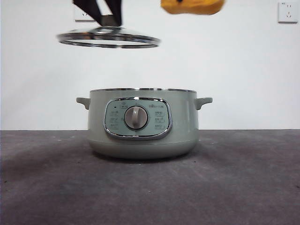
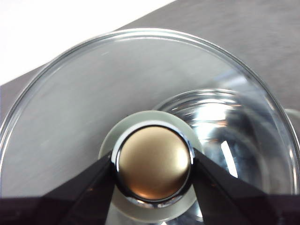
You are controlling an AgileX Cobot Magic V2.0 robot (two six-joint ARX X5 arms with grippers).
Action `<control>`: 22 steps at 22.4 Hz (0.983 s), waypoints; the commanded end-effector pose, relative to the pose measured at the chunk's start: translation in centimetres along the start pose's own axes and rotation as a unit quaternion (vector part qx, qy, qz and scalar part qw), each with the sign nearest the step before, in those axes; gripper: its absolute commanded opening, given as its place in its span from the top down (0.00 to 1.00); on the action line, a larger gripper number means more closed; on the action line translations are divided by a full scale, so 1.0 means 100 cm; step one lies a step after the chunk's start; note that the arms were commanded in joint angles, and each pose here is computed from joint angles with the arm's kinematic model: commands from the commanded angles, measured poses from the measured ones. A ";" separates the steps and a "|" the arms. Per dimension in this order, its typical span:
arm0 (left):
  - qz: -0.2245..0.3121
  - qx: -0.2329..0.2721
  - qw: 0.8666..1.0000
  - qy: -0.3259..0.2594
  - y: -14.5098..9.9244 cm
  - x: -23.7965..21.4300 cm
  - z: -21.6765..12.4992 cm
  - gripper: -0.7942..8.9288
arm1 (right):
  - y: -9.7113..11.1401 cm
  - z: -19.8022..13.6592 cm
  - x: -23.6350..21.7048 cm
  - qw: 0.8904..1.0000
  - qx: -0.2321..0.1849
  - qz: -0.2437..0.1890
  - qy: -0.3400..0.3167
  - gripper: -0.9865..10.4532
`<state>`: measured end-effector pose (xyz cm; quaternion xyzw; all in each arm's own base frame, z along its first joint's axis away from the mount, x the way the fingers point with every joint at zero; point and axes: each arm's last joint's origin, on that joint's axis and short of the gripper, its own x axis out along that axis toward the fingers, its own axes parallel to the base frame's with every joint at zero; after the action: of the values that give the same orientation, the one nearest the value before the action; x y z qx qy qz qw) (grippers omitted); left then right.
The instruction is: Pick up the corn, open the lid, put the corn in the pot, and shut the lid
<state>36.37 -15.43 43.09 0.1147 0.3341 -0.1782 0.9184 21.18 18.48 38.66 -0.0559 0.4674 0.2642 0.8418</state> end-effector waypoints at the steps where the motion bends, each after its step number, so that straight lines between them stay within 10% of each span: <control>1: 0.030 -0.015 0.999 -0.039 0.025 -0.028 0.004 0.93 | -0.008 0.030 0.022 1.000 0.003 0.000 0.023 0.92; 11: 0.110 -0.072 0.991 -0.009 0.105 -0.049 -0.017 0.93 | -0.046 0.109 0.162 0.995 0.030 0.018 0.093 0.92; 22: 0.109 -0.089 0.990 0.003 0.127 -0.054 -0.027 0.93 | -0.057 0.105 0.252 0.991 0.021 0.007 0.132 0.92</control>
<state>36.77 -1.76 44.61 0.0639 0.3648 -0.0466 0.9277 42.47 26.85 23.58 -0.0636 0.5805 0.2477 0.7731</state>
